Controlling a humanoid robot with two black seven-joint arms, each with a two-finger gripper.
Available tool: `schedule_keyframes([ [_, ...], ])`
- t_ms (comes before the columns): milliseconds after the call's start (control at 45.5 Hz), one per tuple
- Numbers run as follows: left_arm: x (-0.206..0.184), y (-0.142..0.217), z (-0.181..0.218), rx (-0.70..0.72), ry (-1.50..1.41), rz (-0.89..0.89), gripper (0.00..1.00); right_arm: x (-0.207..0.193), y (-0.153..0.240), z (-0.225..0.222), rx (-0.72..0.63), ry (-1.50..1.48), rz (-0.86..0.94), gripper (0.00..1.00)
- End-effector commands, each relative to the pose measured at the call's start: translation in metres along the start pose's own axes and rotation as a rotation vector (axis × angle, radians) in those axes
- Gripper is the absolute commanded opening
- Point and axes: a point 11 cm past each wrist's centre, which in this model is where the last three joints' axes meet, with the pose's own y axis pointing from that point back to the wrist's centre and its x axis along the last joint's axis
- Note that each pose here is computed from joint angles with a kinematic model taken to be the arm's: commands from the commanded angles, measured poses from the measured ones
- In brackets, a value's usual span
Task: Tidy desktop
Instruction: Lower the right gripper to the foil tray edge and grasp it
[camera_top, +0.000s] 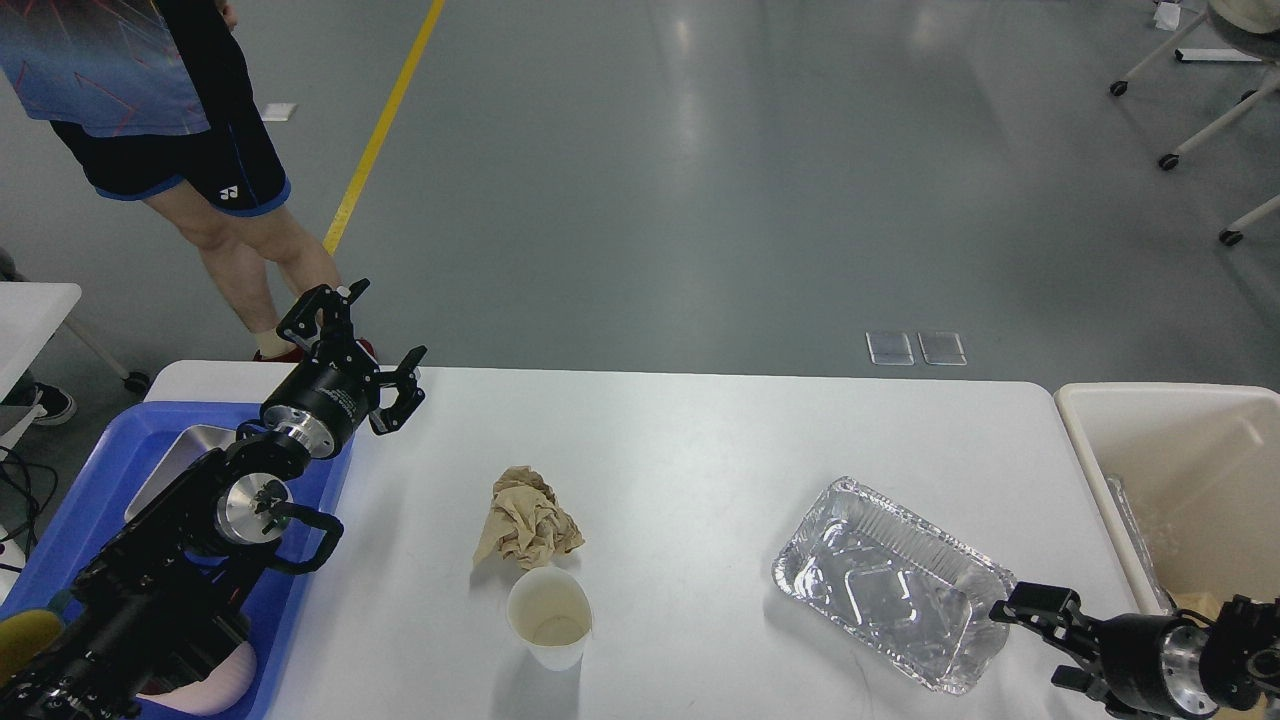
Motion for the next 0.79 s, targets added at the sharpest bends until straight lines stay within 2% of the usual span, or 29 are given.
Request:
schedule_keyframes([
  [0, 0.001, 0.001, -0.002, 0.006, -0.002, 0.002, 0.96, -0.007, -0.014, -0.007, 0.017, 0.001, -0.004, 1.00],
  [88, 0.002, 0.001, -0.002, 0.007, -0.005, 0.012, 0.96, -0.008, -0.021, -0.009, 0.019, 0.016, 0.006, 0.99],
  [132, 0.002, 0.001, -0.002, 0.007, -0.005, 0.016, 0.96, -0.008, -0.023, -0.009, 0.019, 0.038, 0.010, 0.93],
  [198, 0.002, 0.001, -0.003, 0.007, -0.006, 0.015, 0.96, -0.010, -0.027, -0.010, 0.018, 0.079, 0.013, 0.66],
  [307, 0.002, 0.001, -0.003, 0.010, -0.007, 0.016, 0.96, -0.013, -0.028, -0.009, 0.015, 0.142, 0.006, 0.12],
  [351, 0.003, 0.001, -0.004, 0.011, -0.006, 0.017, 0.96, -0.013, -0.028, -0.009, 0.013, 0.159, 0.007, 0.04],
  [417, 0.003, 0.001, -0.004, 0.011, -0.006, 0.017, 0.96, -0.014, -0.029, -0.011, 0.018, 0.171, 0.006, 0.00],
  [768, 0.010, 0.007, -0.013, 0.026, 0.000, 0.037, 0.96, -0.013, -0.029, -0.017, 0.040, 0.175, 0.002, 0.00],
])
